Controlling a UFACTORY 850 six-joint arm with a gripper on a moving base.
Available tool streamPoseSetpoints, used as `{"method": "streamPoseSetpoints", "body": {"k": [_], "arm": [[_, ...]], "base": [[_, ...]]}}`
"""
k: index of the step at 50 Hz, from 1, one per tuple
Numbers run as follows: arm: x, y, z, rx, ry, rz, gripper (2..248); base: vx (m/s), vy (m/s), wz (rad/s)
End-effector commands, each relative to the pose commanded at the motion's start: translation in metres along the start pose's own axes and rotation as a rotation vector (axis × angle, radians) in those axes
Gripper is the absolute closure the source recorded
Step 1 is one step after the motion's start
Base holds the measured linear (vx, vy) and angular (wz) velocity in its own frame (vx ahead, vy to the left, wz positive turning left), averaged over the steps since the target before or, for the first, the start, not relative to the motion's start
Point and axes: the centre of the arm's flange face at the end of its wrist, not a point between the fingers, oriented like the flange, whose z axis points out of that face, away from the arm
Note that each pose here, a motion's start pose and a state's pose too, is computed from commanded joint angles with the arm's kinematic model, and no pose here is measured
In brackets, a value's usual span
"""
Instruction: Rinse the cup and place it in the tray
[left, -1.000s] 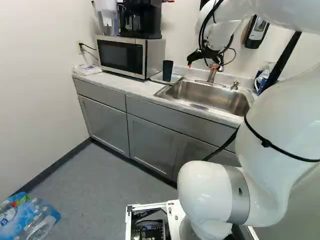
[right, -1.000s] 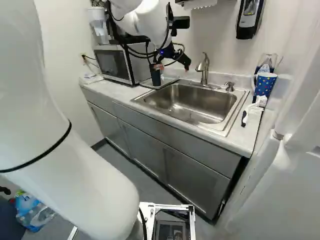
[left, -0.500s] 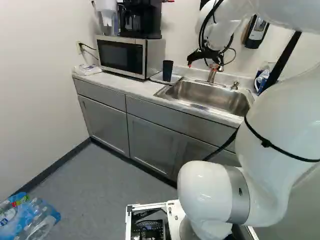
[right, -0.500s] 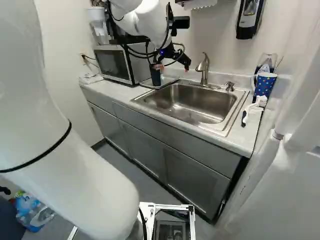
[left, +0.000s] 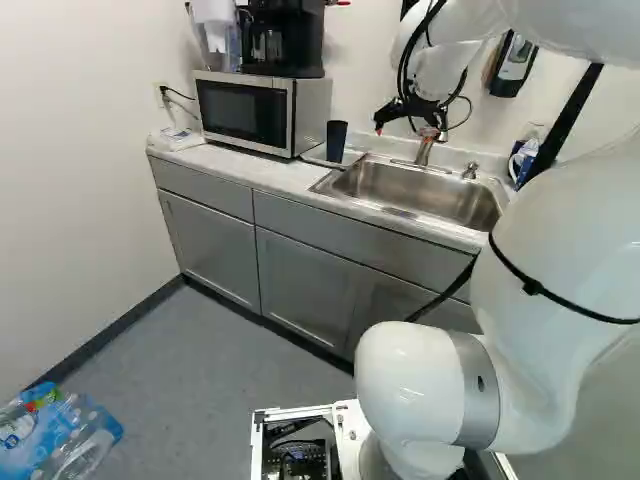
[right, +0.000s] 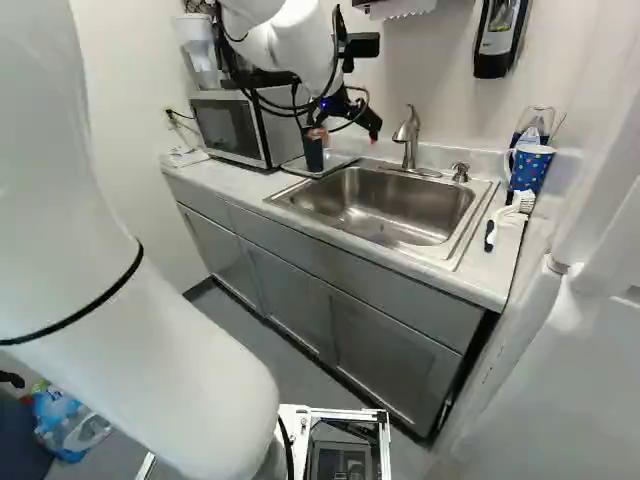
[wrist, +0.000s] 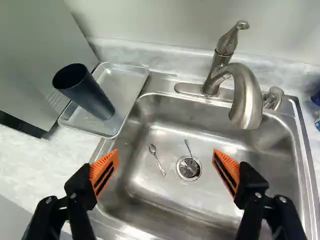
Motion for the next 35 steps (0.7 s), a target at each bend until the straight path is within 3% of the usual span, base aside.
{"method": "streamPoseSetpoints", "body": {"k": [18, 35], "arm": [[0.0000, 0.0000, 0.0000, 0.000, 0.000, 0.000, 3], [0.0000, 0.0000, 0.0000, 0.000, 0.000, 0.000, 3]], "base": [[-0.039, 0.034, -0.009], [-0.053, 0.018, -0.159]]}}
